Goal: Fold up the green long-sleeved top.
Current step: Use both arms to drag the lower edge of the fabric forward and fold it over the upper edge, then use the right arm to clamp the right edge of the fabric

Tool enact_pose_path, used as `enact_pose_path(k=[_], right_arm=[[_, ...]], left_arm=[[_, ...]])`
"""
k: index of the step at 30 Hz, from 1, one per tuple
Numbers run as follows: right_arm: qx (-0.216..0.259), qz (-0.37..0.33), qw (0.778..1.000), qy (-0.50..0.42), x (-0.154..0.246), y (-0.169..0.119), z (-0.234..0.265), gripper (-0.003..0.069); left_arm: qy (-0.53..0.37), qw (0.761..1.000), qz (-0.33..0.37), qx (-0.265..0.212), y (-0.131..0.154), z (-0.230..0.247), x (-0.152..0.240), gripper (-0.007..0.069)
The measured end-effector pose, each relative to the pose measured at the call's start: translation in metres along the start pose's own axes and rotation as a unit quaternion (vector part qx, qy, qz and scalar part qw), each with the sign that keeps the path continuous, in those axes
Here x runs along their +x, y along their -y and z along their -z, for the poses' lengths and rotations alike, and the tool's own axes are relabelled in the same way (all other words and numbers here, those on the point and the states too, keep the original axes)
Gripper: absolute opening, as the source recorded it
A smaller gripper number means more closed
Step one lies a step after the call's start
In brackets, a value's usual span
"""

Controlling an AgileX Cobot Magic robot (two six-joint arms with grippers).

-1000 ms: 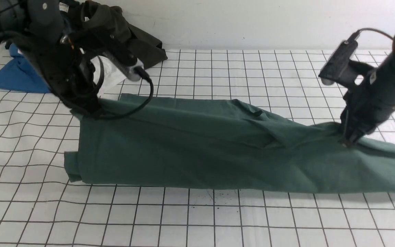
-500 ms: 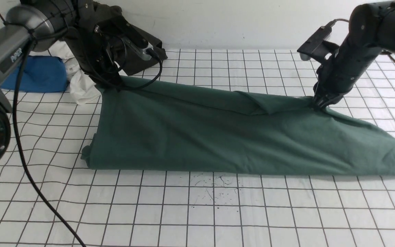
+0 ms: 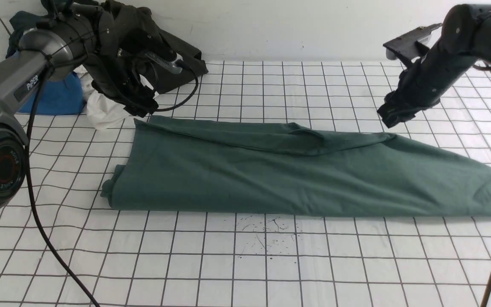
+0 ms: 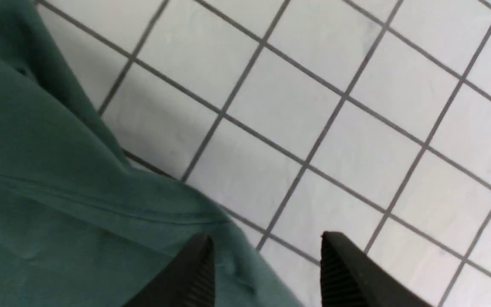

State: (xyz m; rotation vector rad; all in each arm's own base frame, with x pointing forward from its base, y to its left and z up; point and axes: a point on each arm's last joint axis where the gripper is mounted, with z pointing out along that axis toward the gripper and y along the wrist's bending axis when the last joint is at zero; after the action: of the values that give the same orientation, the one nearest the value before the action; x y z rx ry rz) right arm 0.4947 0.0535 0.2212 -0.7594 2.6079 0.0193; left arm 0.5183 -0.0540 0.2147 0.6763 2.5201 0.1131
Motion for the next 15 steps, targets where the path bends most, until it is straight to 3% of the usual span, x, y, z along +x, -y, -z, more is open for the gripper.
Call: enact_pose_path(k=[5, 11, 12, 14, 15], right_arm=[[-0.07, 0.002, 0.997, -0.019, -0.007, -0.033, 0.001, 0.0331], [-0.111, 0.066, 0.991, -0.048, -0.015, -0.089, -0.027, 0.0197], [-0.111, 0.068, 0.99, -0.05, -0.015, -0.09, -0.029, 0.0188], [-0.104, 0.077, 0.99, -0.062, -0.013, -0.099, -0.046, 0.013], [-0.102, 0.078, 0.99, -0.062, -0.013, -0.099, -0.047, 0.0126]], left_arm=[[-0.02, 0.999, 0.047, 0.009, 0.002, 0.014, 0.001, 0.0482], [-0.075, 0.996, 0.039, 0.036, 0.018, 0.022, 0.004, 0.0272], [-0.079, 0.995, 0.039, 0.038, 0.019, 0.022, 0.005, 0.0262], [-0.088, 0.994, 0.031, 0.05, 0.025, 0.023, 0.005, 0.0133], [-0.089, 0.994, 0.03, 0.051, 0.025, 0.023, 0.005, 0.0123]])
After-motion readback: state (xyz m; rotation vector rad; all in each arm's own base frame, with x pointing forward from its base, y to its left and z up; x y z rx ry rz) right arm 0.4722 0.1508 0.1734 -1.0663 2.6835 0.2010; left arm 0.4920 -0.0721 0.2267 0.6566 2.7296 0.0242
